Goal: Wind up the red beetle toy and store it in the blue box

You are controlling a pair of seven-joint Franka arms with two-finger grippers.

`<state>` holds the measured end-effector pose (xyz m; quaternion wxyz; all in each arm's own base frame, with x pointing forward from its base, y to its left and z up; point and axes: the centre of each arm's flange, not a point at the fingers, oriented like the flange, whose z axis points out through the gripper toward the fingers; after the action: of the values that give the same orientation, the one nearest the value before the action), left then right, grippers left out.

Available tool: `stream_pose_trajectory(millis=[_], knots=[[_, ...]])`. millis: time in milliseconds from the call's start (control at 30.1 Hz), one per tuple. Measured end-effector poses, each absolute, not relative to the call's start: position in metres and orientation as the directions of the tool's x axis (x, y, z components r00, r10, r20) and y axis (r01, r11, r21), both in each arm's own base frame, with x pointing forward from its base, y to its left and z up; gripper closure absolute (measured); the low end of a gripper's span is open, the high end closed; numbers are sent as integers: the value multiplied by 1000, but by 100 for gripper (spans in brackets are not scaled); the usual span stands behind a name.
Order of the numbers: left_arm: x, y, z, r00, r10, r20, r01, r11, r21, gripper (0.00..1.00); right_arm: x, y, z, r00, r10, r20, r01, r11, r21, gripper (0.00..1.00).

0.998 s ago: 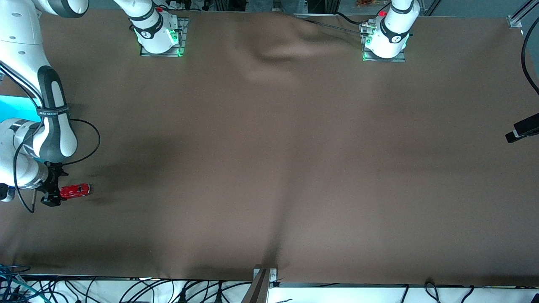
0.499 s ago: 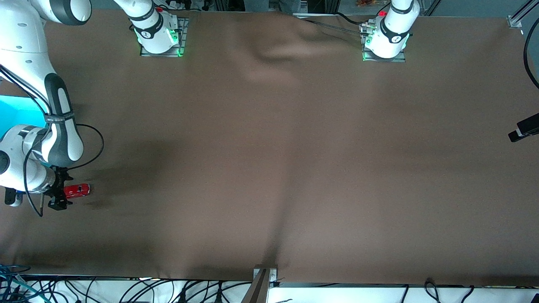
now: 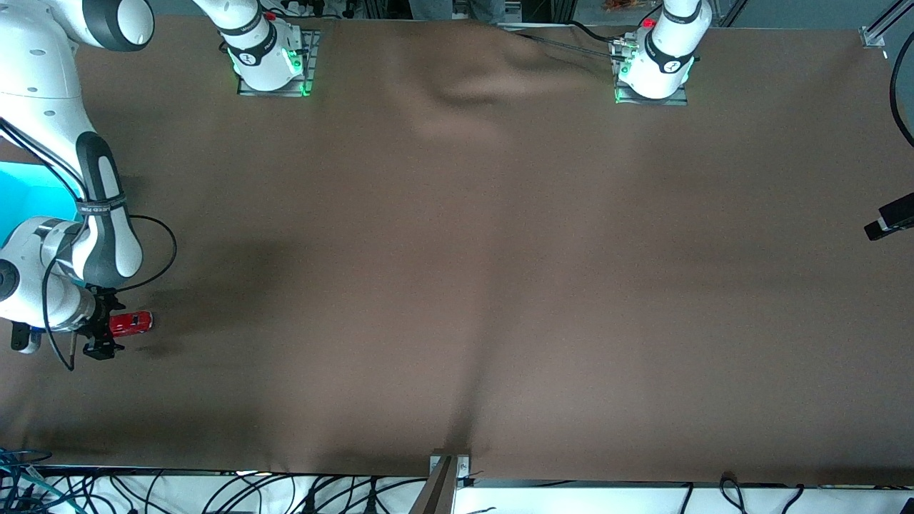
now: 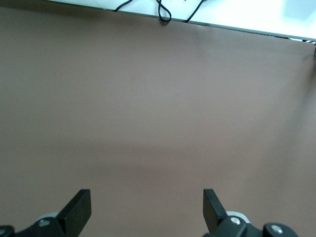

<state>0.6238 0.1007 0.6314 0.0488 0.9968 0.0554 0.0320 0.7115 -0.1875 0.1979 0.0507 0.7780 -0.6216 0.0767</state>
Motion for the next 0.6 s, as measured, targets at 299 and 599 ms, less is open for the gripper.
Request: stream_pose_trajectory(millis=[299,599], knots=[[623,102,632,992,115,58,109,-989,101,0,709,-193,192,210,-961,180,-976,-216,-10,2],[623,97,635,992,106,64,99,-990,103,0,708,-198,191,203,-963,180,-978,-208,-10,40]])
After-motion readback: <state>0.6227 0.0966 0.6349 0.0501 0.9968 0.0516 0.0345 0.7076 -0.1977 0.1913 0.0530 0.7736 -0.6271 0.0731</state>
